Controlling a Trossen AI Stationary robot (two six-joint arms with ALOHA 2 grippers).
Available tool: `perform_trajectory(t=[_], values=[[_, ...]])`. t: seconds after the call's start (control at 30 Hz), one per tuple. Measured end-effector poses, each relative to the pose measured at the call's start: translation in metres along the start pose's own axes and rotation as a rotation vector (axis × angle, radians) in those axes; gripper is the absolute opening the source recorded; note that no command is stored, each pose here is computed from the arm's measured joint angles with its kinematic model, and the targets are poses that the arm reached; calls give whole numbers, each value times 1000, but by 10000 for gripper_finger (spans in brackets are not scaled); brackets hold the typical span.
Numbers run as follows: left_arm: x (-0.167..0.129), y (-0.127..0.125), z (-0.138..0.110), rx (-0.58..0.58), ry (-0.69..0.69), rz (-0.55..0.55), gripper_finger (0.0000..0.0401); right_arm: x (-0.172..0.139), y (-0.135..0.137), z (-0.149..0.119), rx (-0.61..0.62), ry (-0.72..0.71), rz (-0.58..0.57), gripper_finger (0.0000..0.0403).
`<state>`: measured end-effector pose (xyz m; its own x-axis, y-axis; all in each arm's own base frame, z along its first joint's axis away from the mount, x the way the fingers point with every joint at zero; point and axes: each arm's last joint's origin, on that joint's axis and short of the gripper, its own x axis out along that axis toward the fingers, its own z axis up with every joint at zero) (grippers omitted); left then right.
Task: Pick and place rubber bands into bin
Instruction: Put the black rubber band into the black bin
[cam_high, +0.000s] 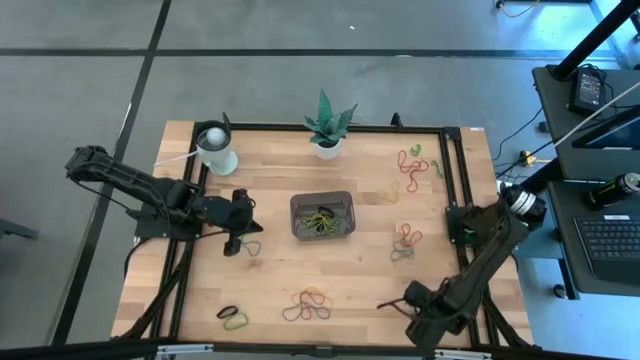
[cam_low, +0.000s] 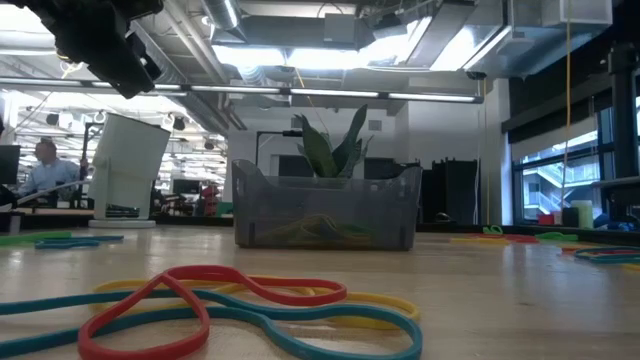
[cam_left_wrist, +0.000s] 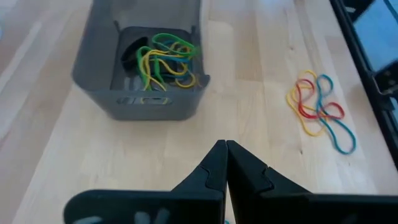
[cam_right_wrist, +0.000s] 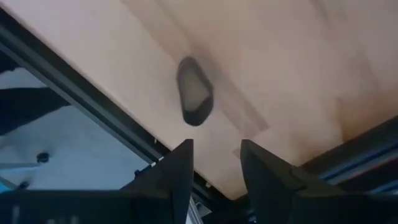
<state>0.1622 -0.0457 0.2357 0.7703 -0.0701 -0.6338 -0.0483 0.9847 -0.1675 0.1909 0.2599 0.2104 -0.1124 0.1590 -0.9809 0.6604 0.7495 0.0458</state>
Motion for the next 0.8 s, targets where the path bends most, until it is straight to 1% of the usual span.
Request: perform_trajectory(t=[0.13, 0.23, 0.4, 0.6, 0.73, 0.8], values=[[0, -1, 0, 50, 13, -39, 2, 15, 9, -1, -13, 1, 6, 142], [0, -2, -1, 48, 21, -61, 2, 25, 12, 0, -10, -1, -17, 142], [0, -2, 0, 44, 14, -63, 2, 42, 16, 3, -4, -4, -57, 138], [0, -2, 0, 44, 13, -60, 2, 62, 20, 6, 6, -9, -110, 107], [0, -2, 0, 44, 13, -60, 2, 74, 22, 8, 10, -11, -131, 75], [0, -2, 0, 44, 13, -60, 2, 77, 23, 9, 7, -9, -120, 54]])
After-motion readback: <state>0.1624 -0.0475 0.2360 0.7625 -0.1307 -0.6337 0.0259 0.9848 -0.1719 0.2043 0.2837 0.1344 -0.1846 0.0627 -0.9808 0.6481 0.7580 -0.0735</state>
